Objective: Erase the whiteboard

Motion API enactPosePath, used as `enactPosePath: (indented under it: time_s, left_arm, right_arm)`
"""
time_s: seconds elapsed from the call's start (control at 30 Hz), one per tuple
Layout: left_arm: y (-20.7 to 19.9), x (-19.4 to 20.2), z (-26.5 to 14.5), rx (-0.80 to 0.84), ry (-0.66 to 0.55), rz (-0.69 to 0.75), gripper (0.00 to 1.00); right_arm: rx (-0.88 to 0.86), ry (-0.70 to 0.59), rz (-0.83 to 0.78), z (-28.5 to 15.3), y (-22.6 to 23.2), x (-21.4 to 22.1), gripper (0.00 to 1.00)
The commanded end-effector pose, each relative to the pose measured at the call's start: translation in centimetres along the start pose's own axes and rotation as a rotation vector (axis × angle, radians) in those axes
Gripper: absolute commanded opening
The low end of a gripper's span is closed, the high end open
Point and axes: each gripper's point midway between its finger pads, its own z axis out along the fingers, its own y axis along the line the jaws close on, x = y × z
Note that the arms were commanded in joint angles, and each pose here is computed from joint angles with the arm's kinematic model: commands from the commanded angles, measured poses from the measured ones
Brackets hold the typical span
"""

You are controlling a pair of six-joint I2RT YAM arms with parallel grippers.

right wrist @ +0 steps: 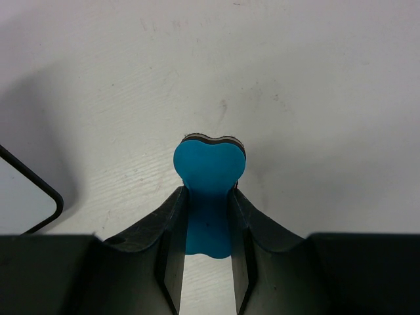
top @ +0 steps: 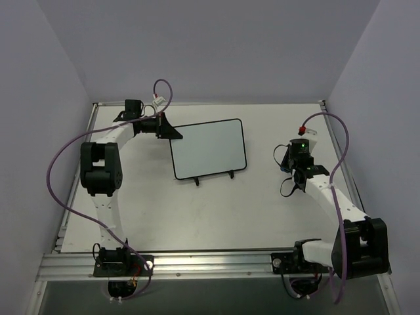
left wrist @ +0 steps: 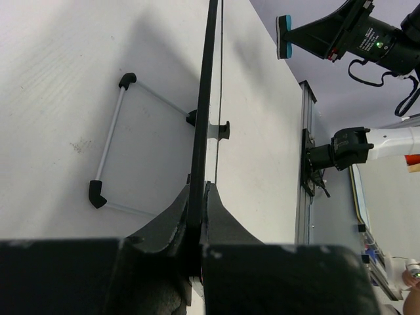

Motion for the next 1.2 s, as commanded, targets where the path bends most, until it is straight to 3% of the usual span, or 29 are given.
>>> enactPosePath:
  time_s: [0.0,0.43,0.57,0.77,1.17]
  left_arm:
    - [5.5,-0.4,-0.8,-0.285,-0.036,0.199,0.02]
    - [4.9,-0.4,-0.1,-0.172,0.012,0.221,0.06]
    - [4.8,0.0,0.1,-0.188,0.032,0.23,0.11]
    - [4.8,0.3,-0.4,-0.219,0.03,0.229,0.31]
    - [4.2,-0.1,-1.2,-0.236,0.004,0.275,0.41]
  right_arm:
    - [-0.021,-0.037,0.009,-0.9,0.0,-0.8,0.0]
    - [-0.048,-0.056,0.012,-1.7,0.2,-1.3,0.0]
    - [-0.055,-0.071,0.016,-2.0,0.3,-1.6,0.0]
    - [-0.062,-0.084,0.019,-2.3,0.3,-1.9,0.0]
    - [-0.064,-0.081,0.015,-2.1,0.3,-1.7,0.0]
